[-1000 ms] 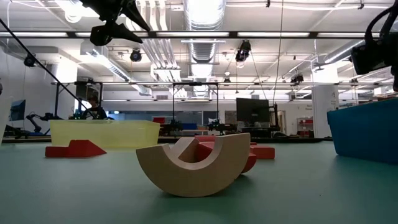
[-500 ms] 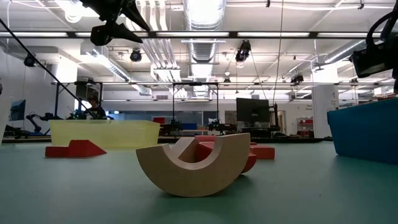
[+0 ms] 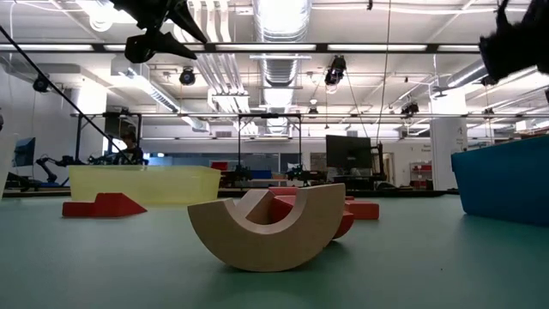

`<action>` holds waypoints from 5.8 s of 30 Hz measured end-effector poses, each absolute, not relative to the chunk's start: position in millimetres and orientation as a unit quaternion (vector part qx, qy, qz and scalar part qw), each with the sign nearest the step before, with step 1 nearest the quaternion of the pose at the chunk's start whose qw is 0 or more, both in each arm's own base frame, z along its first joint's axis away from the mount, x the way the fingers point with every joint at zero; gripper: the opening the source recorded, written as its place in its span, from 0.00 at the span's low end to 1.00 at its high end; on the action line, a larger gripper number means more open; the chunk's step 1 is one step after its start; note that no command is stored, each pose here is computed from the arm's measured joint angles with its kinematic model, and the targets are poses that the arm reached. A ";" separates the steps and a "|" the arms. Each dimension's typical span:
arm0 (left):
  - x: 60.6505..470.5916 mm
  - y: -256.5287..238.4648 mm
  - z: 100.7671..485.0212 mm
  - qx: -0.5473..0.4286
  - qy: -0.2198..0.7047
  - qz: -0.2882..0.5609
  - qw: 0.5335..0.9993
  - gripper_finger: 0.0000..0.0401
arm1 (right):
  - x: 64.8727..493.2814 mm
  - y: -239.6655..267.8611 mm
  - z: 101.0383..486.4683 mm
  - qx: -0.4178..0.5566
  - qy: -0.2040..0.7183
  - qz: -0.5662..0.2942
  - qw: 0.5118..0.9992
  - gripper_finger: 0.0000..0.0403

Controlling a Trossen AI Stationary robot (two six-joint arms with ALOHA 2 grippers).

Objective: Sort & place blocks by color
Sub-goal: Put the red block into the white bin

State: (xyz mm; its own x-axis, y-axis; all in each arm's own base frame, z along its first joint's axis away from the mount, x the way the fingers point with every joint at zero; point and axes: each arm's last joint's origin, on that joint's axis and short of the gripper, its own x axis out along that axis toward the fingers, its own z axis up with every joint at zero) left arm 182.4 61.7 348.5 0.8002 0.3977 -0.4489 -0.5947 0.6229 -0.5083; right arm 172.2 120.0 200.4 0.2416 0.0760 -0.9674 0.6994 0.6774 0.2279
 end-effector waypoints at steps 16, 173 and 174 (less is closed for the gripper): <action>187.3 44.8 348.4 -0.481 0.126 0.252 0.830 0.41 | 216.6 104.0 281.7 0.318 0.401 -0.227 0.828 0.28; 171.4 -124.1 258.5 -0.529 0.611 0.335 0.485 0.33 | 233.0 67.0 326.4 0.108 0.319 -0.247 0.909 0.27; 169.6 -124.4 252.7 -0.520 0.615 0.343 0.483 0.33 | 233.1 67.0 326.4 0.108 0.319 -0.247 0.909 0.27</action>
State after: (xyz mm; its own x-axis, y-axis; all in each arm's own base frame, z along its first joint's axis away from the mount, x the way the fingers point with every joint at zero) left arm 169.6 -124.4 252.7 0.0087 -0.3090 -0.9510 -0.9713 0.2233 -0.0815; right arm 233.1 67.0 326.4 0.6750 -0.3796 -0.6327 0.5176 0.8547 0.0395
